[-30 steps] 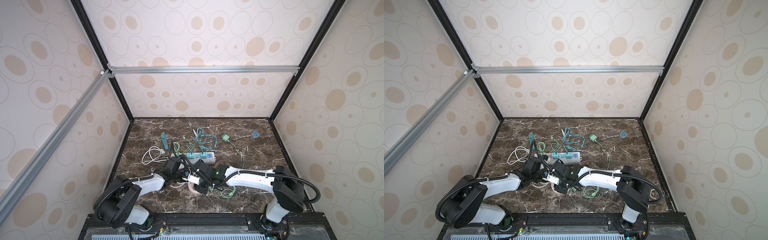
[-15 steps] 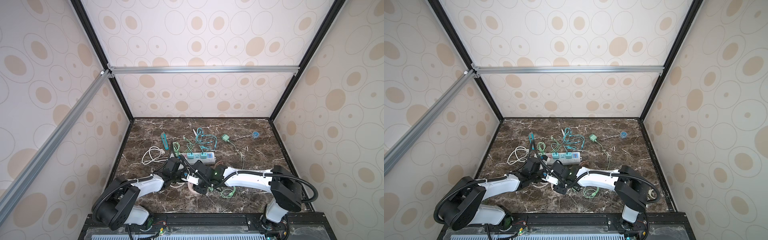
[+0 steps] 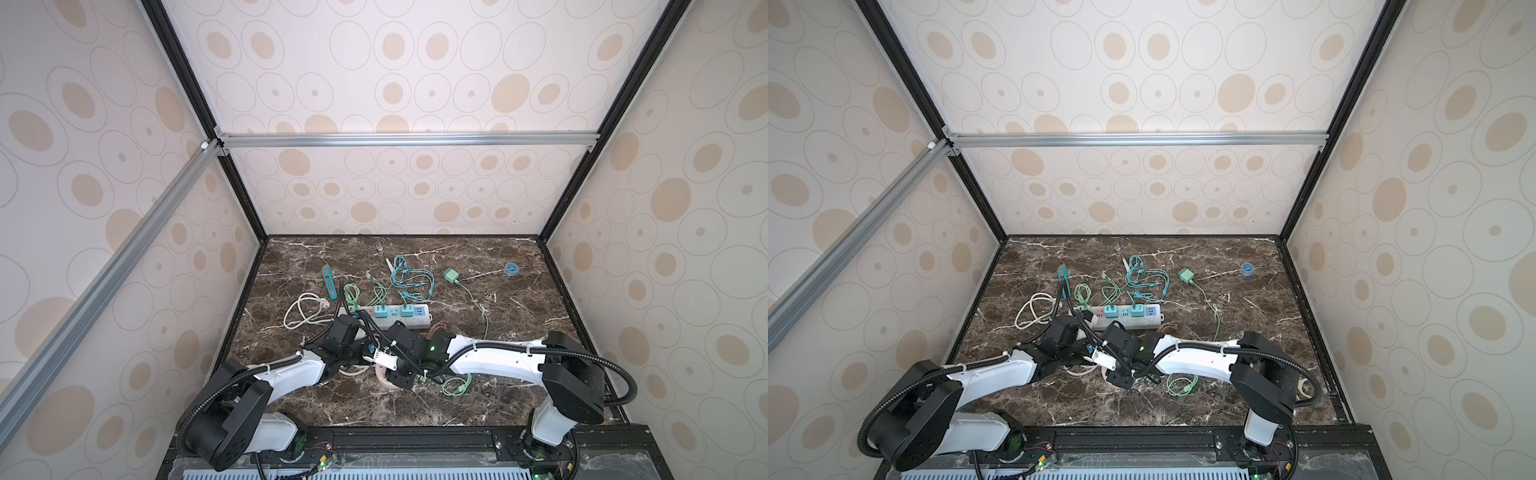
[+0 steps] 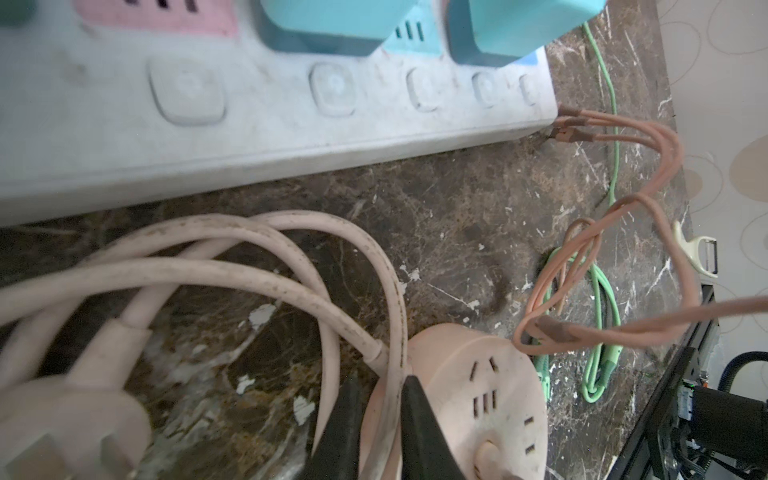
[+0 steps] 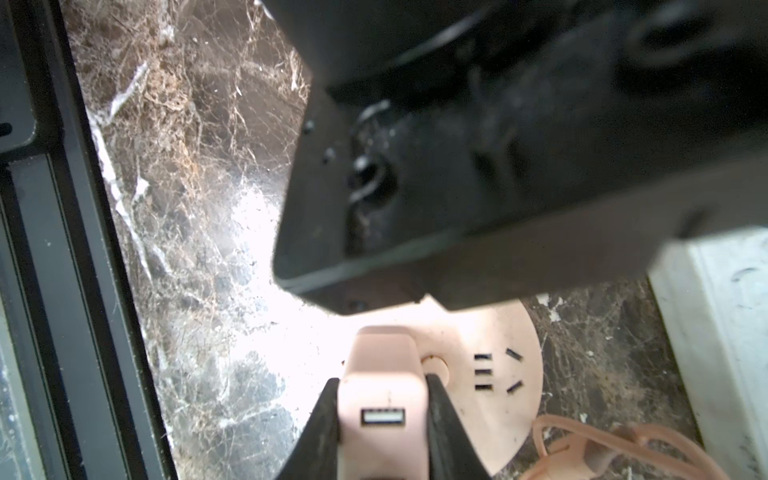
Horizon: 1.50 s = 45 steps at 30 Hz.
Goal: Insert the plug
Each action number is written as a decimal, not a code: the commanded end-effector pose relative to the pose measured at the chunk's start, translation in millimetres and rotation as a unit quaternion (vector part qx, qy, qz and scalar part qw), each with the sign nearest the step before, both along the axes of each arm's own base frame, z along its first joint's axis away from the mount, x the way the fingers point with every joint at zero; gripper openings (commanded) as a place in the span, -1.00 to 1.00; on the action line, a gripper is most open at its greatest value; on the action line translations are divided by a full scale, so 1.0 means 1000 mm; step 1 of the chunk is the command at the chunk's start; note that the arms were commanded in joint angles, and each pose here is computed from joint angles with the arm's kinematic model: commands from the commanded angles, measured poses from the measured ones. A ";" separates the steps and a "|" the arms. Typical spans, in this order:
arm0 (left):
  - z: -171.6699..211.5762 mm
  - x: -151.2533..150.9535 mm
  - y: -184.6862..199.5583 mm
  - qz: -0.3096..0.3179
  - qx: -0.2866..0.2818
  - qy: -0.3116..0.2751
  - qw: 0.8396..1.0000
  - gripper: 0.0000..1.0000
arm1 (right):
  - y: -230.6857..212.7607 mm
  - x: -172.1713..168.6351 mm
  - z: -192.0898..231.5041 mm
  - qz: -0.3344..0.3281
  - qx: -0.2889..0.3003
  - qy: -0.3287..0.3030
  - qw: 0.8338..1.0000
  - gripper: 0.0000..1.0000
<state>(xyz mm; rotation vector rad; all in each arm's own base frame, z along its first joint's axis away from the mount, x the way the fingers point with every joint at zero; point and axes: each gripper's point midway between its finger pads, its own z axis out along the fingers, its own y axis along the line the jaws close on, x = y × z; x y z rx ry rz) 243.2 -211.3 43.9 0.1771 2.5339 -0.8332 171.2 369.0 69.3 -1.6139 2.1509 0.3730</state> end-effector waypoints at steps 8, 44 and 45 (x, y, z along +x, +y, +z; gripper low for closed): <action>0.045 0.013 0.000 -0.006 -0.017 -0.041 0.999 -0.47 | 0.002 -0.004 0.003 -0.015 -0.008 0.011 1.000 -0.27; 0.097 0.019 0.044 0.049 -0.002 -0.106 0.993 0.20 | -0.090 0.081 0.100 -0.239 0.187 0.023 0.953 0.12; 0.098 0.019 0.047 0.054 0.000 -0.109 0.993 0.23 | -0.097 0.087 0.100 -0.253 0.185 0.019 0.949 0.12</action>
